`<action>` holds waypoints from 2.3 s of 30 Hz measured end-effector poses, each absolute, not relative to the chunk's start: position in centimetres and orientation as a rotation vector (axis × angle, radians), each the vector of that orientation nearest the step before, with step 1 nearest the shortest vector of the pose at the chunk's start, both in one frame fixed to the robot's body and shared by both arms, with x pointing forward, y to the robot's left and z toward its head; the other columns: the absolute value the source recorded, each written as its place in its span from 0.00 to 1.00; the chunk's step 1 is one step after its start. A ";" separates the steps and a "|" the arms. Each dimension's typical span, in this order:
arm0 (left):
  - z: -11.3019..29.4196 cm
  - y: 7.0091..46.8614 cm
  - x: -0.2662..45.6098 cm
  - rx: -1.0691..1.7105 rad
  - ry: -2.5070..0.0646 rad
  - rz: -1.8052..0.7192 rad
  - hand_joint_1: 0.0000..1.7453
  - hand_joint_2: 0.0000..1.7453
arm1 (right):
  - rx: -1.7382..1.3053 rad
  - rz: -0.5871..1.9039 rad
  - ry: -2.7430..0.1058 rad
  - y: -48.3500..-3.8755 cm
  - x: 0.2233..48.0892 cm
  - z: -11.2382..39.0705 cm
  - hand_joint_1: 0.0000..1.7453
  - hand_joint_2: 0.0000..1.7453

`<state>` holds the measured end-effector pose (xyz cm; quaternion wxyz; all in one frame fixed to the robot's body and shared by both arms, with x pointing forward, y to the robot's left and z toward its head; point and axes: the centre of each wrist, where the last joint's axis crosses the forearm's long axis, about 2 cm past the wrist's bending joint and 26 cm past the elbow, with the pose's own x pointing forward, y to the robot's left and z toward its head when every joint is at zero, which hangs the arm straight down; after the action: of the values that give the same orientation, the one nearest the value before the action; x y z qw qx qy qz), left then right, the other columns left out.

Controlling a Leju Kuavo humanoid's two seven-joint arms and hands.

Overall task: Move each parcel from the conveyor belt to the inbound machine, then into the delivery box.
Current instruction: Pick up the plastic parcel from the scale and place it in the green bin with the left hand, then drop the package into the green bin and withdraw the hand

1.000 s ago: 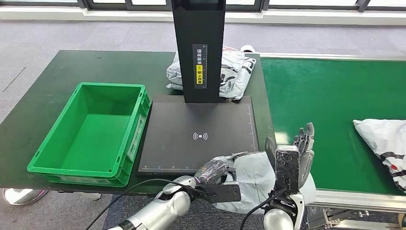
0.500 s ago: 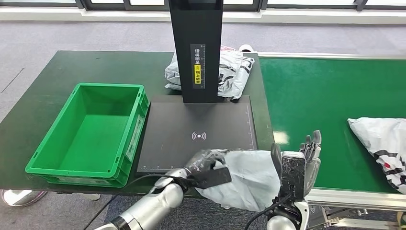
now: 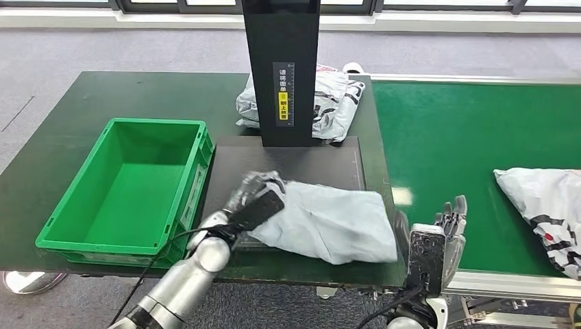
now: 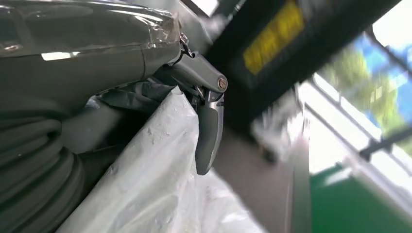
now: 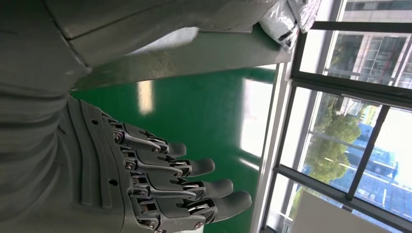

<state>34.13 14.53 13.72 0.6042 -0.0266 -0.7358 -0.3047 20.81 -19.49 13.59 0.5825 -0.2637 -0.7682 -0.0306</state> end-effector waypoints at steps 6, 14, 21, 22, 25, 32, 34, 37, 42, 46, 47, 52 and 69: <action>17.0 21.3 34.8 0.034 -1.875 -0.323 1.00 1.00 | -0.615 -0.074 -1.788 -19.6 20.8 13.5 0.00 1.00; 20.7 27.1 34.4 0.259 -2.075 0.085 1.00 1.00 | -0.616 -0.070 -1.783 -19.7 20.8 13.4 0.00 1.00; 21.5 29.2 34.2 0.333 -2.102 0.169 1.00 1.00 | -0.625 -0.067 -1.776 -19.9 20.8 13.2 0.00 1.00; 21.5 29.4 34.2 0.343 -2.103 0.172 1.00 1.00 | -0.625 -0.067 -1.775 -19.9 20.8 13.2 0.00 1.00; 21.6 29.8 34.3 0.406 -2.108 0.187 1.00 1.00 | -0.628 -0.070 -1.773 -19.9 20.8 13.2 0.00 1.00; 22.5 31.5 35.6 0.570 -2.097 0.237 1.00 1.00 | -0.633 -0.075 -1.765 -20.0 20.8 13.0 0.00 1.00; 22.3 31.9 36.0 0.619 -2.076 0.236 1.00 1.00 | -0.639 -0.077 -1.761 -20.1 20.8 12.9 0.00 1.00; 21.6 32.4 36.6 0.709 -2.035 0.221 1.00 1.00 | -0.647 -0.080 -1.753 -20.3 20.8 12.8 0.00 1.00; 19.9 33.0 37.0 0.865 -1.947 0.179 1.00 1.00 | -0.651 -0.085 -1.750 -20.3 20.7 12.7 0.00 1.00; 18.8 33.2 37.0 0.903 -1.907 0.162 1.00 1.00 | -0.652 -0.086 -1.750 -20.3 20.7 12.7 0.00 1.00; 18.7 33.3 37.0 0.922 -1.900 0.159 1.00 1.00 | -0.652 -0.086 -1.749 -20.3 20.7 12.7 0.00 1.00; 17.8 33.7 36.9 0.997 -1.855 0.144 1.00 1.00 | -0.651 -0.083 -1.747 -20.3 20.7 12.6 0.00 1.00; 14.9 35.4 33.1 1.349 -1.702 -0.030 0.00 1.00 | -0.654 -0.047 -1.749 -20.1 20.8 12.6 0.00 1.00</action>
<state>33.15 35.35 14.86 0.4663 0.5494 -0.6932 -0.0122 20.82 -20.14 12.62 0.5945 -0.2815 -0.7529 -0.0200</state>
